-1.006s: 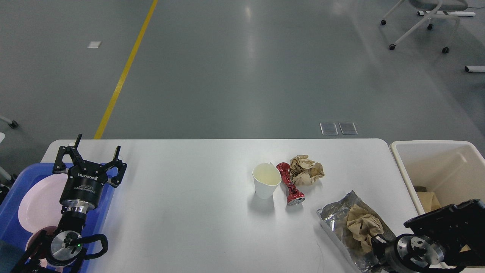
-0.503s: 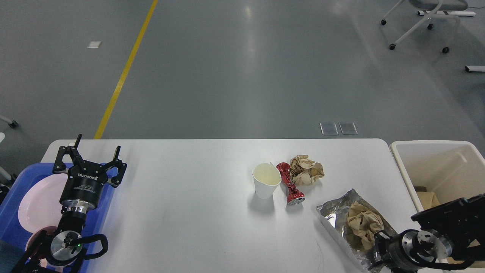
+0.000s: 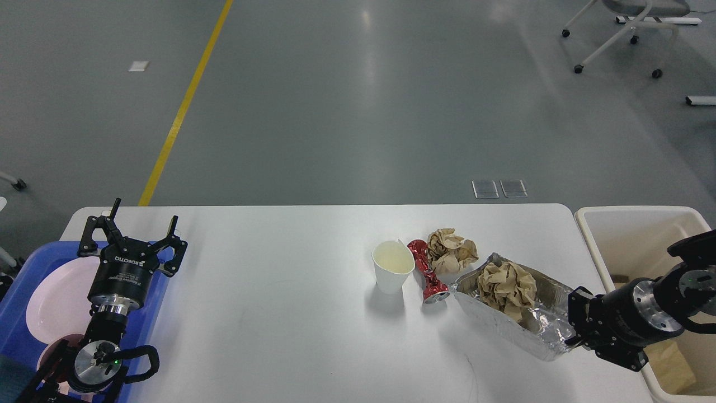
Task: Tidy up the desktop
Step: 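Lift the plastic bag of crumpled paper and carry it over the bin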
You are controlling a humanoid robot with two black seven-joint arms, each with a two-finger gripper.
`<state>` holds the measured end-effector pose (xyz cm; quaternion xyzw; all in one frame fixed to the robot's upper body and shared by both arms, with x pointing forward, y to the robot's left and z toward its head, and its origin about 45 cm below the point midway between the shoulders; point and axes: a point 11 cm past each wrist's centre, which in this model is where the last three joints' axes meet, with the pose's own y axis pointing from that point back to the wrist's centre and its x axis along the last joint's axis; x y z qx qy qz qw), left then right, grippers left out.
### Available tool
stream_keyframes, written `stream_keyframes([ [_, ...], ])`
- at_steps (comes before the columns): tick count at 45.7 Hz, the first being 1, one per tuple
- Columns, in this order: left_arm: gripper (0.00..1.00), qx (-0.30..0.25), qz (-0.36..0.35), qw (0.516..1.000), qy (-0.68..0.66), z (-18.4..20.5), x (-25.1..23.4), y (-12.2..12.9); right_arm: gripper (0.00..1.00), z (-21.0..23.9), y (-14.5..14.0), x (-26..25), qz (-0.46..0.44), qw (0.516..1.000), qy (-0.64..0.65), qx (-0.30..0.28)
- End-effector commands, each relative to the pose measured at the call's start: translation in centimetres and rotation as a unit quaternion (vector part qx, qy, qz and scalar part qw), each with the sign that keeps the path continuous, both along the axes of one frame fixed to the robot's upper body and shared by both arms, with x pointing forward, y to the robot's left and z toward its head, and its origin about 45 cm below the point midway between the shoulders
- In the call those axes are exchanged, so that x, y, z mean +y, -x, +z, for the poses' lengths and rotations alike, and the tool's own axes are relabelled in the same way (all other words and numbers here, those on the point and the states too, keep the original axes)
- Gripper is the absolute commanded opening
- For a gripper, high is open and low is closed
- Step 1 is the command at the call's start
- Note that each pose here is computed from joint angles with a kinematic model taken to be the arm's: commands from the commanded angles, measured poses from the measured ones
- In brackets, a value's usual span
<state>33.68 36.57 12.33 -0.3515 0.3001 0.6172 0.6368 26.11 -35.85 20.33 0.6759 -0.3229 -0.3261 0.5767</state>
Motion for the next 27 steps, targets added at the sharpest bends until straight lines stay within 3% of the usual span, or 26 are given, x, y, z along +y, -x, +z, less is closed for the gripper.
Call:
stream_keyframes([
  [1, 0.96, 0.0, 0.0, 1.0, 0.0, 0.0, 0.0, 0.0, 0.0, 3.6, -0.9, 0.0, 0.021, 1.0, -0.008, -0.012],
  [13, 0.96, 0.0, 0.0, 1.0, 0.0, 0.0, 0.0, 0.0, 0.0, 10.1, -2.2, -0.1, 0.044, 0.998, -0.017, -0.049],
  [27, 0.96, 0.0, 0.0, 1.0, 0.0, 0.0, 0.0, 0.0, 0.0, 12.4, -2.3, -0.9, 0.078, 0.995, 0.024, -0.052],
])
